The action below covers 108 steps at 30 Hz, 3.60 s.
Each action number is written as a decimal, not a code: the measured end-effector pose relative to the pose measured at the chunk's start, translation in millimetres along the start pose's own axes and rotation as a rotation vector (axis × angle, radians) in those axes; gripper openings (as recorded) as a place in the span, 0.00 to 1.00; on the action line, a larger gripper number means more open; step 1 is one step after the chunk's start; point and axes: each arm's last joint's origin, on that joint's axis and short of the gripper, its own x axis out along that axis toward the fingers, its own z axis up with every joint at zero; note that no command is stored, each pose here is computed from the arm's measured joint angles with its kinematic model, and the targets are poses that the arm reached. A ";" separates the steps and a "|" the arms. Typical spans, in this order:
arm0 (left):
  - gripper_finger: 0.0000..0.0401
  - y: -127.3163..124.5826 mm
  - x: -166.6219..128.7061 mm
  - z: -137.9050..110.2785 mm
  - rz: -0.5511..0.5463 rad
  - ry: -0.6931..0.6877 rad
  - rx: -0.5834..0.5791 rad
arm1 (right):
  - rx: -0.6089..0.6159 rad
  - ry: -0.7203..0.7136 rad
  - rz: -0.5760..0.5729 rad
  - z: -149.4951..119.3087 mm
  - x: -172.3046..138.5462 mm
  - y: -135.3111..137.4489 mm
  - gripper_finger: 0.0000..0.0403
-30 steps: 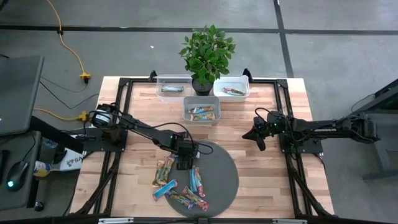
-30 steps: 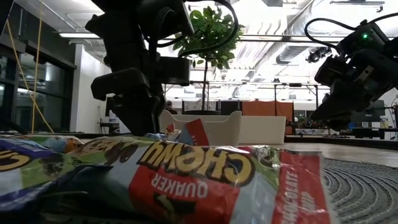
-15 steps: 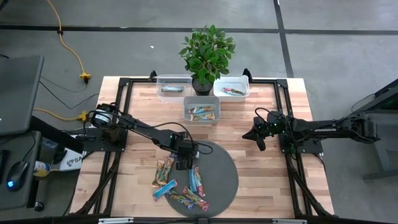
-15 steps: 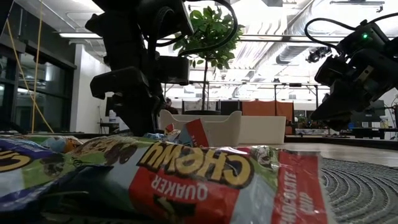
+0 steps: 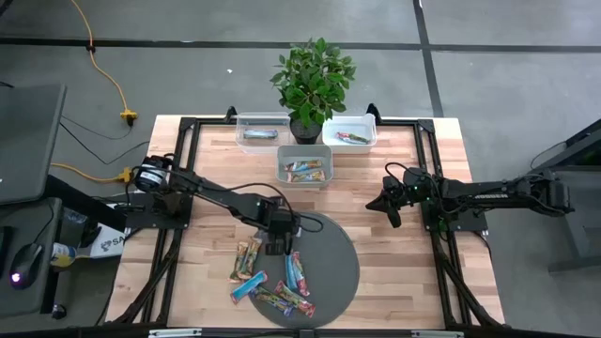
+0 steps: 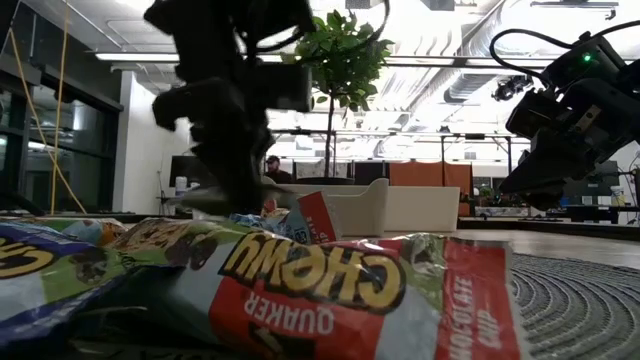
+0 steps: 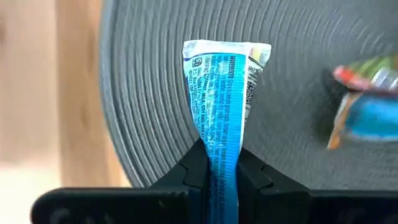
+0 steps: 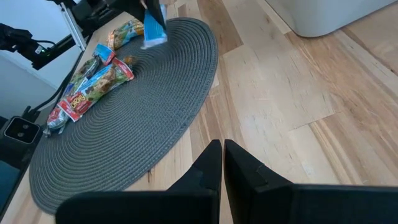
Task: Pick and place Granola Bars by type
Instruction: Put the blue granola bar into the transparent bin
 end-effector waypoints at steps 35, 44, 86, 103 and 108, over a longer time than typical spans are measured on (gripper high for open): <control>0.09 101.9 -128.1 119.2 -1.084 -0.759 0.170 | 0.000 -0.001 0.000 0.1 -0.1 0.0 0.00; 0.09 144.8 -228.2 106.5 -0.930 -1.189 0.223 | 0.000 -0.001 0.000 0.1 -0.1 0.1 0.00; 0.09 284.0 -361.2 -59.0 0.492 -1.353 -0.390 | 0.000 -0.001 0.000 0.1 -0.1 0.1 0.00; 0.09 335.6 -272.9 -107.6 0.529 -0.530 -0.446 | 0.000 -0.001 0.000 0.1 -0.1 0.0 0.00; 0.09 349.8 -239.9 -114.6 0.477 -0.321 -0.418 | 0.000 -0.001 0.000 0.1 -0.1 0.0 0.00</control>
